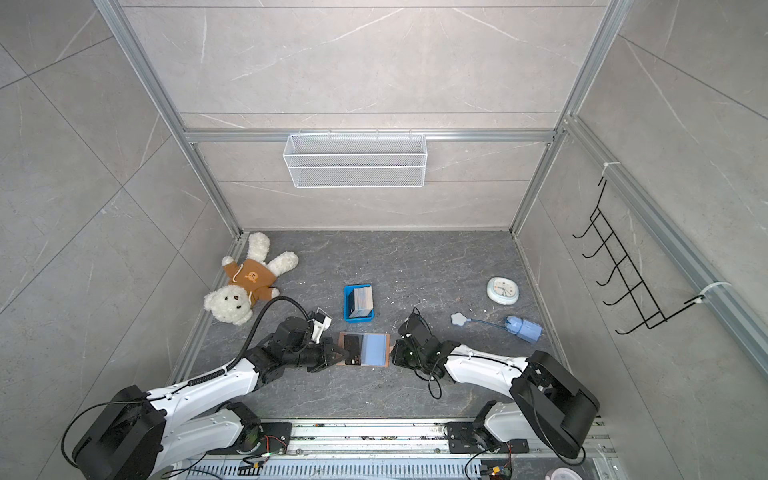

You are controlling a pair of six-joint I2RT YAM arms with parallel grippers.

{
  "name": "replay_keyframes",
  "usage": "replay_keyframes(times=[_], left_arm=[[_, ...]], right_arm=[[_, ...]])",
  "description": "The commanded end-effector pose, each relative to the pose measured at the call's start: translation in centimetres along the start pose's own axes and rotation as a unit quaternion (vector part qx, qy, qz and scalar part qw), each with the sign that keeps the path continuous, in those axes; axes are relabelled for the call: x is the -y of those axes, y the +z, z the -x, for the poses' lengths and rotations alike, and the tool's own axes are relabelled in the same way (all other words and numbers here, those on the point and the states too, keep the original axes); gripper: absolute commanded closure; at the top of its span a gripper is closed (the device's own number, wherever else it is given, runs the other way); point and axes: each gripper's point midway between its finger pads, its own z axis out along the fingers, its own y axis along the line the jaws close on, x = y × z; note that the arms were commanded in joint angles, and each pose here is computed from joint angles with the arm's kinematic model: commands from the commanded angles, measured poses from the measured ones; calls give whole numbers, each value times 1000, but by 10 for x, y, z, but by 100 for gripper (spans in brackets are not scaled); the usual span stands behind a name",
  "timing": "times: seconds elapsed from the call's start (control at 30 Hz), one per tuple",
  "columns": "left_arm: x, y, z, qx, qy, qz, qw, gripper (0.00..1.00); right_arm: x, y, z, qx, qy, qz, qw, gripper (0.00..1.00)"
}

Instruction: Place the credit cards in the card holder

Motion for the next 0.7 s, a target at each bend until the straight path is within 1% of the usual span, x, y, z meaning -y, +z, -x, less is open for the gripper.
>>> replay_keyframes(times=[0.0,0.13,0.27,0.37,0.5,0.57,0.67], left_arm=[[11,-4,5,12,26,-16,999,100],[10,-3,4,11,25,-16,1000,100],[11,-3,5,10,24,-18,999,100],[11,-4,5,13,26,-19,999,100],[9,-2,4,11,25,-17,999,100],[9,-2,4,11,24,-16,1000,100],[9,-2,6,17,25,-15,999,100]], right_arm=[[-4,0,10,11,-22,-17,1000,76],[-3,2,22,28,-27,-43,998,87],[3,3,34,41,-38,-79,995,91],[7,4,41,41,-44,-94,994,91],[4,6,49,41,-47,-90,994,91],[-3,6,50,38,-54,-75,995,89],[-12,5,44,29,-56,-48,997,81]])
